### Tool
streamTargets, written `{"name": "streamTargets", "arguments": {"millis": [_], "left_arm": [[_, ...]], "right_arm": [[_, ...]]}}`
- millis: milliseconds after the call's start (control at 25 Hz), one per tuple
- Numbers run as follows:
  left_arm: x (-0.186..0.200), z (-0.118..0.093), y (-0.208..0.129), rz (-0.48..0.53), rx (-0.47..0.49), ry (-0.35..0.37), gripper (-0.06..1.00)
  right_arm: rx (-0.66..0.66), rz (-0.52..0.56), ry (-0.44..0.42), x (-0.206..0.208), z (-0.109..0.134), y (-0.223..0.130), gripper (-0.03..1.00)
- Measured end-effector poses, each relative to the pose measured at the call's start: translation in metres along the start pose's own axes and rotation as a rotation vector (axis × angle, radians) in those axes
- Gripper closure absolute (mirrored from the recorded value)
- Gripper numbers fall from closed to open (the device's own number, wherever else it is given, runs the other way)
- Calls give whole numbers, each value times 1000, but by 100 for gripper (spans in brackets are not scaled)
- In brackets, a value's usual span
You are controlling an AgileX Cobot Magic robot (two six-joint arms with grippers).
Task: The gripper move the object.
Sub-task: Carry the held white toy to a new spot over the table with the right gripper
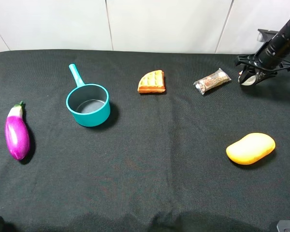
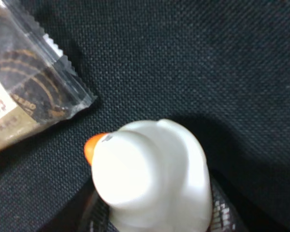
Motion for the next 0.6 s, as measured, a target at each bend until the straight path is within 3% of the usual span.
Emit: {"name": "streamTargets", "arguments": {"millis": [600], "left_arm": [[0,0,0,0,0,0,-5]], "right_arm": [[-24,0,15,-11,0,0,65]]}}
Point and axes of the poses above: a point on each arm's last joint axis where the gripper is mounted, x pointing back along that axis away from the gripper, z along the wrist's bending axis when the last joint is at zero, y = z × x, the point moved 7 cm from there along -x, pointing out along that axis toward the gripper, and after that the axes turned 12 degrees about x, right-handed, at the moved point
